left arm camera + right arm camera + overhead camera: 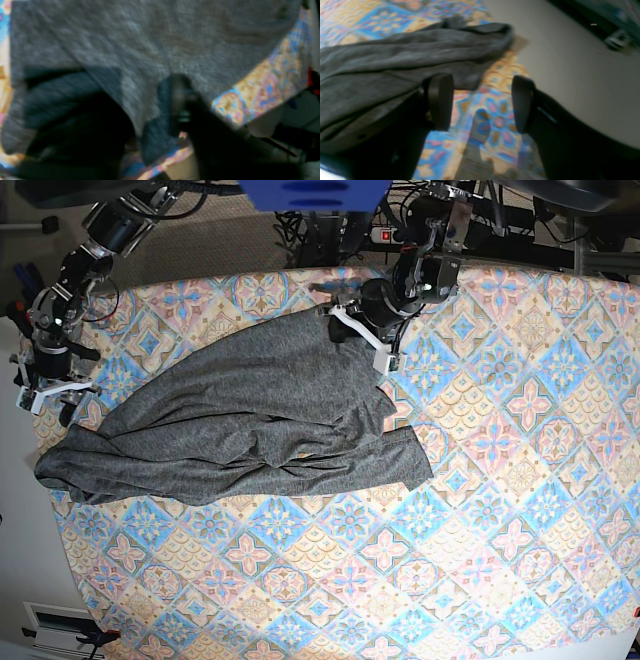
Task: Layout the t-shirt on the table in an organized manner, then fold the t-shirt properly
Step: 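Pull the shirt edge with the left gripper, stretching it between grippers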
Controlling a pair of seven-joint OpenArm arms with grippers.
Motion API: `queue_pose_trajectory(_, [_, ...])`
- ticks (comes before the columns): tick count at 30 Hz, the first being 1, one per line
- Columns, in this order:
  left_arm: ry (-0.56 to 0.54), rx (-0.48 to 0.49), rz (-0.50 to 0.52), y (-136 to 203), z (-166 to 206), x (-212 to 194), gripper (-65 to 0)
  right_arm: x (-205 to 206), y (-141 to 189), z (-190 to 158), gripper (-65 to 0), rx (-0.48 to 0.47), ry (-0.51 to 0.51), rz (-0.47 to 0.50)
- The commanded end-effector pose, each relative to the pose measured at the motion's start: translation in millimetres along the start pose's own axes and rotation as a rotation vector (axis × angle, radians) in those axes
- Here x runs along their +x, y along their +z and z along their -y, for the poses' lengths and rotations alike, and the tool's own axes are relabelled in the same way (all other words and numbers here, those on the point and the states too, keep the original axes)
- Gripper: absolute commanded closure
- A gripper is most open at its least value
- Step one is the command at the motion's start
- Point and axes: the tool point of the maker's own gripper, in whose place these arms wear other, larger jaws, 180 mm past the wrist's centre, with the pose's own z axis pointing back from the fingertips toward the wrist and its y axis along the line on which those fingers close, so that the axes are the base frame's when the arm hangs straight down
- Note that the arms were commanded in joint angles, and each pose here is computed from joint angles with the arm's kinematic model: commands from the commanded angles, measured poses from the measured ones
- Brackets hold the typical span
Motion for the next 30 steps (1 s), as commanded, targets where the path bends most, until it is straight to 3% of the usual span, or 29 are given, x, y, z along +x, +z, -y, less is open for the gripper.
queue_pose_trajectory(1, [0.003, -0.008, 0.011, 0.6, 3.3, 5.6, 0.0, 22.9, -0.8, 5.7, -35.0, -0.008, 0.014, 0.067])
queue_pose_trajectory(7, [-0.086, -0.073, -0.007, 3.5, 33.1, 47.5, 0.0, 23.4, -0.7, 6.7, -35.0, -0.01, 0.014, 0.068])
queue_pose_trajectory(13, [-0.217, -0.17, 0.118, 41.2, 83.0, 110.6, 0.0, 22.2, -0.9, 6.7, -35.0, -0.01, 0.013, 0.065])
queue_pose_trajectory(16, [-0.233, -0.201, 0.143, 45.5, 93.2, 128.9, 0.0, 21.8, -0.9, 6.3, -35.0, -0.009, 0.012, 0.065])
queue_pose_trajectory(21, [-0.131, -0.218, 0.195, 57.3, 75.4, 151.0, 0.0, 20.1, -1.2, 6.3, -35.0, -0.009, 0.01, 0.06])
queue_pose_trajectory(25, [-0.045, -0.214, 0.255, 78.7, 40.9, 175.5, 0.0, 20.6, -1.1, 6.3, -35.0, -0.009, 0.011, 0.062])
queue_pose_trajectory(30, [0.003, -0.133, 0.315, 108.6, -12.6, 195.7, 0.0, 20.1, -1.2, 6.3, -35.0, -0.009, 0.01, 0.06])
